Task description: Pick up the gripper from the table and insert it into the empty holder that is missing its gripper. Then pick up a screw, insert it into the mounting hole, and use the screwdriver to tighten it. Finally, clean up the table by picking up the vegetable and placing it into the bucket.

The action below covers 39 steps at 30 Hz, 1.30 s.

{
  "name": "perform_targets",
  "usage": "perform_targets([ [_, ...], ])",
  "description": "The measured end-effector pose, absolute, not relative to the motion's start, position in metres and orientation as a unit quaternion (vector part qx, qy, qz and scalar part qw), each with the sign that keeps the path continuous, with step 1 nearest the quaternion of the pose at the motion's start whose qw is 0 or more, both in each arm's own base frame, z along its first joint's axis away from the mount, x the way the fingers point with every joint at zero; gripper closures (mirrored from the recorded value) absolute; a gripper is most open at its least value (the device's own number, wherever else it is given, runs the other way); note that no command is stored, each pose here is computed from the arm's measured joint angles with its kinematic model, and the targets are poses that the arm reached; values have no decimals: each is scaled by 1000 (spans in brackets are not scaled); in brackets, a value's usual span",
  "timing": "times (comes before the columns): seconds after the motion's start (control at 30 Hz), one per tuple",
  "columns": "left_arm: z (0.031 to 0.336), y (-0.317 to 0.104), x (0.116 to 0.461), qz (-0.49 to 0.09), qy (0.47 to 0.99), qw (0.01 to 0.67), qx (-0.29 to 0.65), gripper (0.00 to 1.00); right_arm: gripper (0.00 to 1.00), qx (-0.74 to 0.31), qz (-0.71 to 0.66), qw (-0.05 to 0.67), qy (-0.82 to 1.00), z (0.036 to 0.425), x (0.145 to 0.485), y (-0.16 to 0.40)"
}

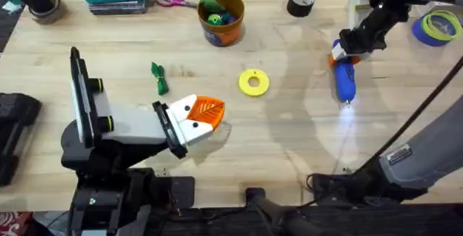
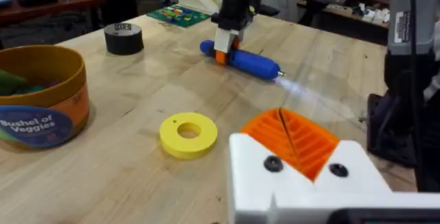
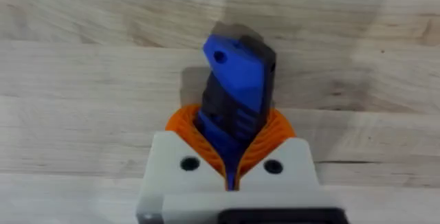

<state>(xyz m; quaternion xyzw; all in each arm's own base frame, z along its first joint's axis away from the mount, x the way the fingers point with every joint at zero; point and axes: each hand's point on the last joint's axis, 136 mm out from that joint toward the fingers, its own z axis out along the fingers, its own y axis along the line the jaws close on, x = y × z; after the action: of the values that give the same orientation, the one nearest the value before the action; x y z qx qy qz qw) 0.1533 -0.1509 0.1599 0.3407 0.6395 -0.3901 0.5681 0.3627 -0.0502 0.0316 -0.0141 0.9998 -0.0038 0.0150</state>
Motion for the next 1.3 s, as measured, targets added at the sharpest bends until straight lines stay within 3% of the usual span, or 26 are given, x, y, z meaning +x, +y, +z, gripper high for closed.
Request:
perform_targets([
  [0.2,160,-151,153,-390,640,568,341,993,978,-11,6,4,1000,37,361,-47],
  [0.37,160,-151,153,-390,640,568,341,993,978,-4,6,40,999,66,384,-47],
  [0.47,160,-151,153,-390,640,568,341,993,978,-6,0,86,996,102,403,-46],
  [0.8,160,-151,153,-390,639,568,341,993,978,-59,-4,326,944,288,450,10],
  [1.0,160,-151,153,-390,640,568,341,993,978,-106,16,415,903,365,446,59],
  [1.3,160,-151,153,-390,640,568,341,993,978,-178,98,503,840,439,421,134],
])
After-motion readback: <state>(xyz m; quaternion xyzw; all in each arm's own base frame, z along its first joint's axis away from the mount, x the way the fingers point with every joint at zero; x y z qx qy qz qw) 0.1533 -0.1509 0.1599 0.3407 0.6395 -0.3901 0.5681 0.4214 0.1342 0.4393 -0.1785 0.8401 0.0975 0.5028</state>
